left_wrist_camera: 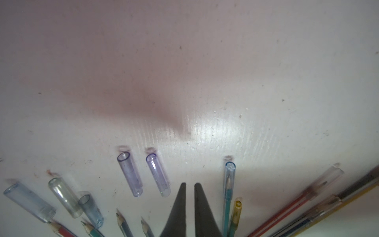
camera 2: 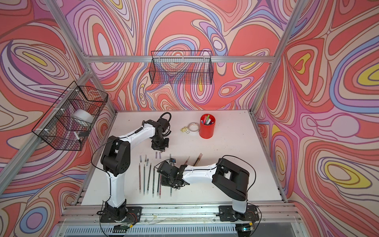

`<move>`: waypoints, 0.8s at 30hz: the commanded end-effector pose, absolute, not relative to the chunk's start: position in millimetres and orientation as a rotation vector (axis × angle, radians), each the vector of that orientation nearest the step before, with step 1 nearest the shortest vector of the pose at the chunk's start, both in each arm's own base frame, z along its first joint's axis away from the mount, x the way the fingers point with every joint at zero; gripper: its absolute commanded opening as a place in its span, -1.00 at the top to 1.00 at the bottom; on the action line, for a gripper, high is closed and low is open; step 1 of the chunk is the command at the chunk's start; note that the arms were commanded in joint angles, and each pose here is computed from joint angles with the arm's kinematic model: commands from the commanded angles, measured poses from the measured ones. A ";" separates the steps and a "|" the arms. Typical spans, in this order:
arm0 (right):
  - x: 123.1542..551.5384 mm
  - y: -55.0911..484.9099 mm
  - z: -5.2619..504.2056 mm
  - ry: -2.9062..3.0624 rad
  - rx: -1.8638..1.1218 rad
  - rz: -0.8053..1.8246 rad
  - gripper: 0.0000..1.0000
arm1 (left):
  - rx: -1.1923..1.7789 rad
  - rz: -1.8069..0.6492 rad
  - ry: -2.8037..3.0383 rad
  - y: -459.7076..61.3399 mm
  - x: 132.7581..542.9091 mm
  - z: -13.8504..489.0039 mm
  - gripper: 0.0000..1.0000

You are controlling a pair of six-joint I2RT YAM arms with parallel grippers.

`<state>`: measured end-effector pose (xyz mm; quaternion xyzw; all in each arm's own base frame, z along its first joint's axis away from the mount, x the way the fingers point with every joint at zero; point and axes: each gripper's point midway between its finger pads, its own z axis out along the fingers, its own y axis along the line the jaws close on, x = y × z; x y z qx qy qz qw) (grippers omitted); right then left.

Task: Remove the protective cover of the pencils
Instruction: Place the pencil at the center of the board, then place the protective sleeve at the center of the board.

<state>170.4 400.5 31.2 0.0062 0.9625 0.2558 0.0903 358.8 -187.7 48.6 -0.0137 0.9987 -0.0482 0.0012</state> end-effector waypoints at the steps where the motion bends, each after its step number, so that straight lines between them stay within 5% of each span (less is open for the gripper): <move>1: 172.9 399.7 32.6 2.851 0.002 0.715 0.57 | -0.034 -0.082 3.190 -185.4 349.8 41.3 1.00; 14: 196.7 362.5 122.0 2.601 0.079 0.707 0.04 | 0.006 -0.032 3.247 -190.5 341.5 26.2 1.00; 20: 202.6 346.6 124.5 2.585 0.146 0.752 0.00 | 0.003 -0.025 3.259 -189.8 340.6 22.7 0.95; 24: 202.2 349.9 110.3 2.665 0.163 0.802 0.19 | 0.004 -0.017 3.267 -189.2 339.7 20.0 0.86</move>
